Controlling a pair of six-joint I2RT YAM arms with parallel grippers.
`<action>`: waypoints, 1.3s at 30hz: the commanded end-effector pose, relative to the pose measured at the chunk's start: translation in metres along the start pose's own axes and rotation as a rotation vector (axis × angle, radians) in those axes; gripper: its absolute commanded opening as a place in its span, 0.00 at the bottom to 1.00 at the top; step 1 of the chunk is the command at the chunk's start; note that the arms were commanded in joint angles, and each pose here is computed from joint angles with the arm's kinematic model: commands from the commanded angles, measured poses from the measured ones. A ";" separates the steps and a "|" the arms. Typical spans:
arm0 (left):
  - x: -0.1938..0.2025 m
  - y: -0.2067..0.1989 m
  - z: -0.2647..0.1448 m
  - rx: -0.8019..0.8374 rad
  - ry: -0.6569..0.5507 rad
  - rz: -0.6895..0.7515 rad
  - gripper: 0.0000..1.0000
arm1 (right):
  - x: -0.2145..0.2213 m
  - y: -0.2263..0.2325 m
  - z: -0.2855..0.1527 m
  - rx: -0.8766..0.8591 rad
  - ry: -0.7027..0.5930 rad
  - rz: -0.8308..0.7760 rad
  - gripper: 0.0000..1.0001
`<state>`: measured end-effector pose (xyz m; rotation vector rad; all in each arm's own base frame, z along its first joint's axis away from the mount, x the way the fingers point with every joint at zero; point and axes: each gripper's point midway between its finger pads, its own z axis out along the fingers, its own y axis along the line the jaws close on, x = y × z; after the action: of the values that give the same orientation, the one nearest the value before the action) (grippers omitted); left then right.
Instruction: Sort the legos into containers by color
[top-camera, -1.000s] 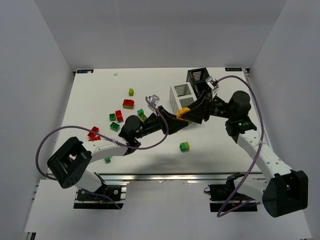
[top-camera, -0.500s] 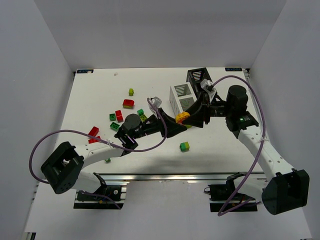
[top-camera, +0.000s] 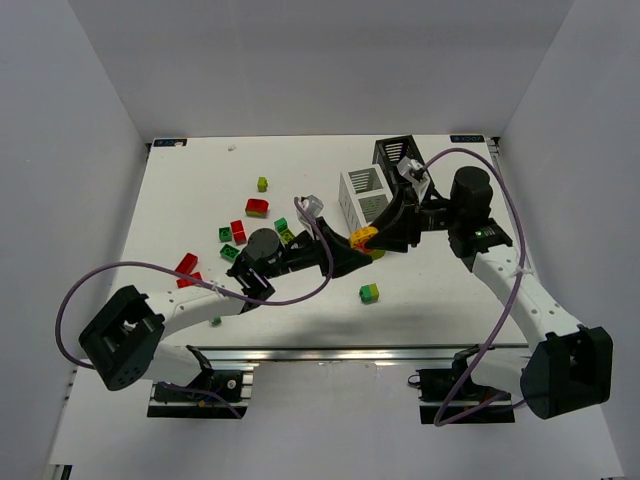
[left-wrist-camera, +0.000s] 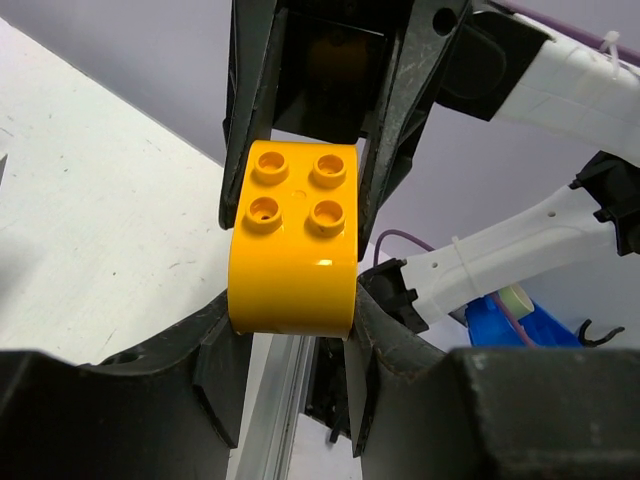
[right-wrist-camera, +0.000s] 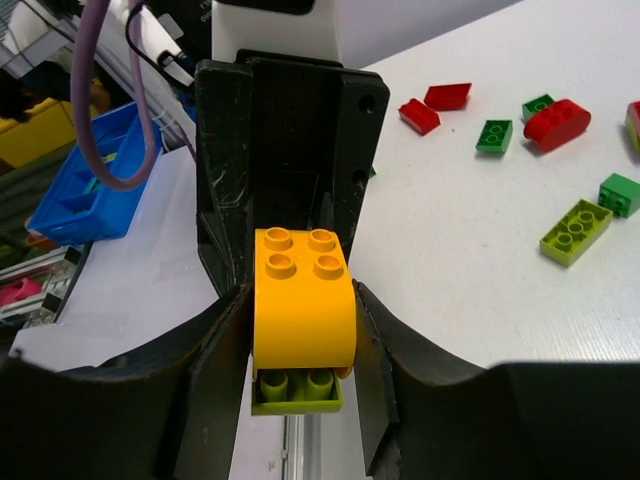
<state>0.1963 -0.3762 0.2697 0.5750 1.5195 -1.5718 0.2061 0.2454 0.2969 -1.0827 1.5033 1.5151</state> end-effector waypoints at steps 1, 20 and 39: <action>-0.005 -0.017 -0.006 0.045 -0.013 0.001 0.19 | -0.020 0.018 0.001 -0.092 -0.020 -0.073 0.07; 0.004 -0.007 -0.008 0.016 -0.007 -0.039 0.24 | -0.064 -0.001 0.005 -0.004 -0.207 0.088 0.00; -0.009 -0.007 -0.004 0.001 -0.060 -0.036 0.38 | -0.076 -0.028 -0.011 0.097 -0.342 0.204 0.00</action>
<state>0.2031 -0.3689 0.2967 0.4463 1.4373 -1.6101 0.2195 0.2534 0.3284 -0.8371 1.5471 1.7565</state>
